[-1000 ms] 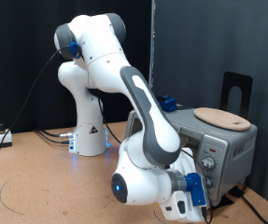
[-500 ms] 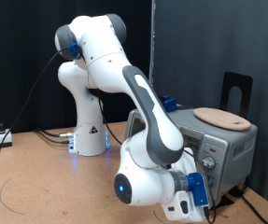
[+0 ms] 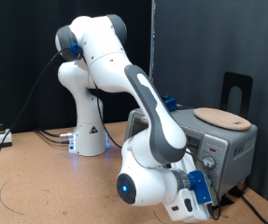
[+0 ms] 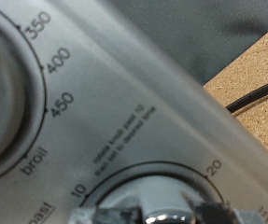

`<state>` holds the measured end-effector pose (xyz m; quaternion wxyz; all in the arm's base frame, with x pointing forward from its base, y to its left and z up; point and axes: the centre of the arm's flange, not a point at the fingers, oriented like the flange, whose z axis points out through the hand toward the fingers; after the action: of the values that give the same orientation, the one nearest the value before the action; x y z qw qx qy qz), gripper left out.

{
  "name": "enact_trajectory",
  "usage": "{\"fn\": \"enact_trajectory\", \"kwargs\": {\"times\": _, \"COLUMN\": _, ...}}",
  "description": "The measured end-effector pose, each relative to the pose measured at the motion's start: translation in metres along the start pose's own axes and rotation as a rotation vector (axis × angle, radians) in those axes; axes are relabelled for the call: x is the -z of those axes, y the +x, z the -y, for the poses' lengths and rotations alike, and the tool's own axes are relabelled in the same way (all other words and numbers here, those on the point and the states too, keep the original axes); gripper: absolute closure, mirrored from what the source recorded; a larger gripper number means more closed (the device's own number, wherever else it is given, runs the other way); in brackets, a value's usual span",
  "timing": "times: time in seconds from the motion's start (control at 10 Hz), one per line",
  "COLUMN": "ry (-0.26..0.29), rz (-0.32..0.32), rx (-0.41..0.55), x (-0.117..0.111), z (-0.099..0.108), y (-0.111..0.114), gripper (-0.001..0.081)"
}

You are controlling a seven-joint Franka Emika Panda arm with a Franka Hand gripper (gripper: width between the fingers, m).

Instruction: Make a piece of toast with the oven

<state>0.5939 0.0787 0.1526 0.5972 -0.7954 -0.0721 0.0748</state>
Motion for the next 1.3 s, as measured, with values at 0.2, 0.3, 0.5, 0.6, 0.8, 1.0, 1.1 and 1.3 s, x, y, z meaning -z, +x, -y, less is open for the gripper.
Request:
{"fn": "enact_trajectory", "kwargs": {"times": 0.2, "ry": 0.002, "rz": 0.002, "rx": 0.057, "x": 0.0, "z": 0.0, "y": 0.0, "gripper": 0.0705}}
{"fn": "enact_trajectory", "kwargs": {"times": 0.3, "ry": 0.003, "rz": 0.002, "rx": 0.086, "x": 0.0, "z": 0.0001, "y": -0.0001, "gripper": 0.0705}}
{"fn": "enact_trajectory", "kwargs": {"times": 0.5, "ry": 0.003, "rz": 0.002, "rx": 0.097, "x": 0.0001, "z": 0.0, "y": -0.0001, "gripper": 0.0705}}
{"fn": "enact_trajectory", "kwargs": {"times": 0.6, "ry": 0.003, "rz": 0.002, "rx": 0.124, "x": 0.0001, "z": 0.0, "y": -0.0001, "gripper": 0.0705}}
{"fn": "enact_trajectory", "kwargs": {"times": 0.8, "ry": 0.008, "rz": -0.002, "rx": 0.171, "x": 0.0002, "z": -0.0005, "y": -0.0007, "gripper": 0.0705}}
{"fn": "enact_trajectory", "kwargs": {"times": 1.0, "ry": 0.016, "rz": -0.013, "rx": 0.196, "x": 0.0003, "z": -0.0016, "y": -0.0017, "gripper": 0.0705}}
{"fn": "enact_trajectory", "kwargs": {"times": 1.1, "ry": 0.022, "rz": -0.022, "rx": 0.21, "x": 0.0003, "z": -0.0026, "y": -0.0026, "gripper": 0.0705}}
{"fn": "enact_trajectory", "kwargs": {"times": 1.3, "ry": 0.028, "rz": -0.031, "rx": 0.211, "x": 0.0004, "z": -0.0037, "y": -0.0036, "gripper": 0.0705}}
